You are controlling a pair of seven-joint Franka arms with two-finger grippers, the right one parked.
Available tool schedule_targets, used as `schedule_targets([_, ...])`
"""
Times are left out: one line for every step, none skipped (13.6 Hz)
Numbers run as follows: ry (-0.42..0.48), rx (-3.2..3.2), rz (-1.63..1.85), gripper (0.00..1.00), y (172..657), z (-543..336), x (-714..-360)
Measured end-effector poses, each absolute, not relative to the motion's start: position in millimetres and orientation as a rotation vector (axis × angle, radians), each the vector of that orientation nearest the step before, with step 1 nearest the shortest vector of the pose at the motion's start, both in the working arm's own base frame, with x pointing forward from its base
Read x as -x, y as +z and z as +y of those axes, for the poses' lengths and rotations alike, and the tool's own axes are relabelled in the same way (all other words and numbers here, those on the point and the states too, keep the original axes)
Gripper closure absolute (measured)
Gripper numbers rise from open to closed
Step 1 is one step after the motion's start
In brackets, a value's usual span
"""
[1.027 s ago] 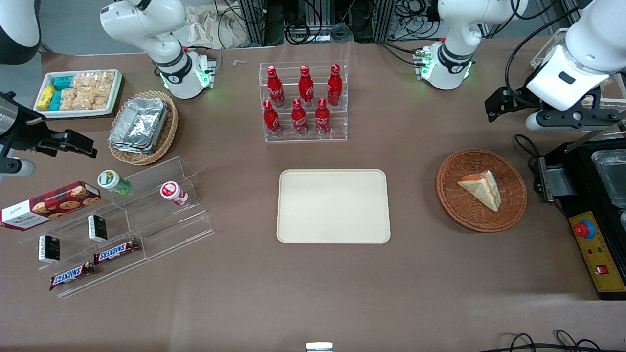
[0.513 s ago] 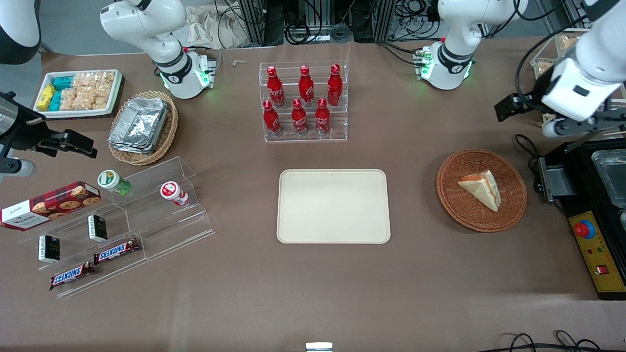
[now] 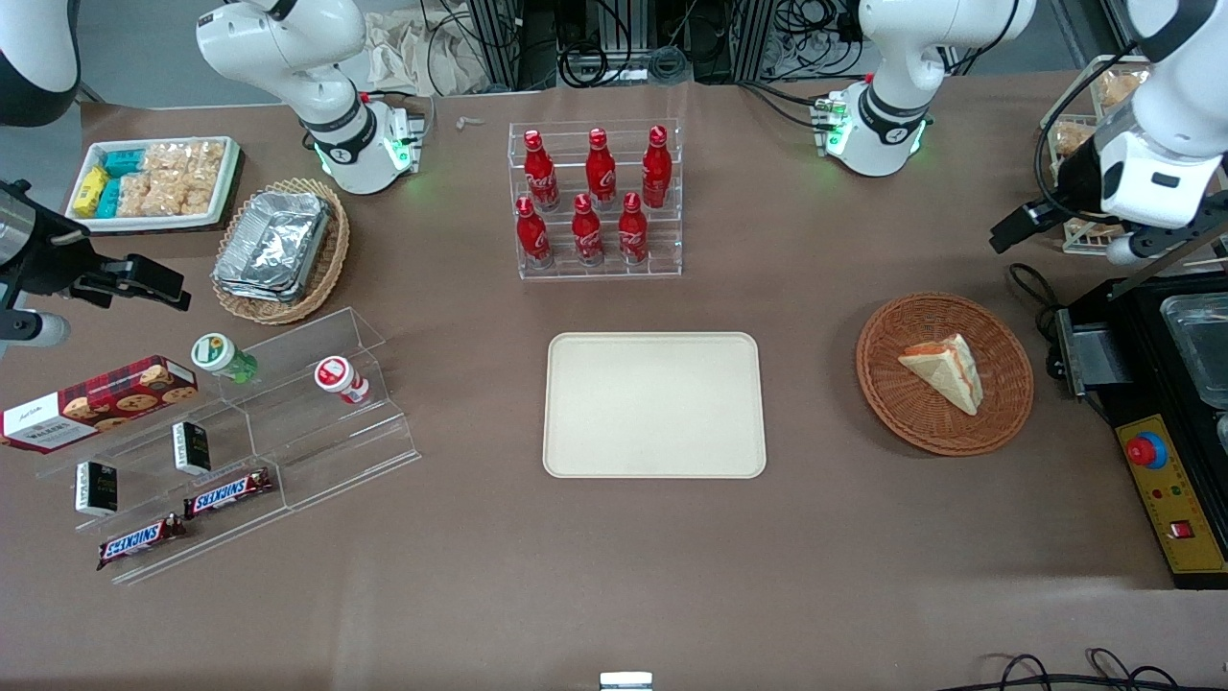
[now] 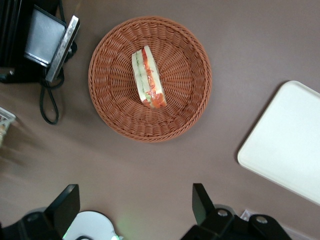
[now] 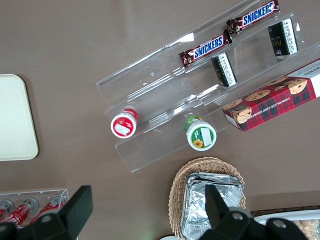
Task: Place sandwich from basket to tray
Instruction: 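Move the left gripper over the wicker basket holding the sandwich, then lower the open left gripper onto the wrapped sandwich in the basket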
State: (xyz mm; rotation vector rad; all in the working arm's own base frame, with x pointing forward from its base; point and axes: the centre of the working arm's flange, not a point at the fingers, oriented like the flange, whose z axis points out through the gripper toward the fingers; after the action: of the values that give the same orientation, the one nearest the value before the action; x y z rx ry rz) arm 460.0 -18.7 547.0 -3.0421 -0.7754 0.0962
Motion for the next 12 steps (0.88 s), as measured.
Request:
schedule_targets([0.078,3.023,-0.829,0.0,536,-18,-460])
schedule_targets([0.056,2.994,-0.875,0.0,523,-17,-461])
schedule_targets([0.039,2.962,-0.913,0.0,509,-16,-461])
schedule_targets([0.042,2.937,-0.936,0.0,494,-15,-461])
schedule_targets([0.058,2.918,-0.945,0.0,481,-15,-462])
schedule_targets([0.073,2.905,-0.952,0.0,467,-15,-465])
schedule_targets([0.078,2.896,-0.966,0.0,454,-15,-470])
schedule_targets([0.082,2.884,-0.987,0.0,439,-16,-477])
schedule_targets([0.094,2.867,-1.017,0.0,421,-17,-483])
schedule_targets([0.103,2.848,-1.05,0.0,401,-18,-491])
schedule_targets([0.113,2.833,-1.075,0.0,382,-19,-497])
schedule_targets([0.121,2.823,-1.088,0.0,364,-19,-502])
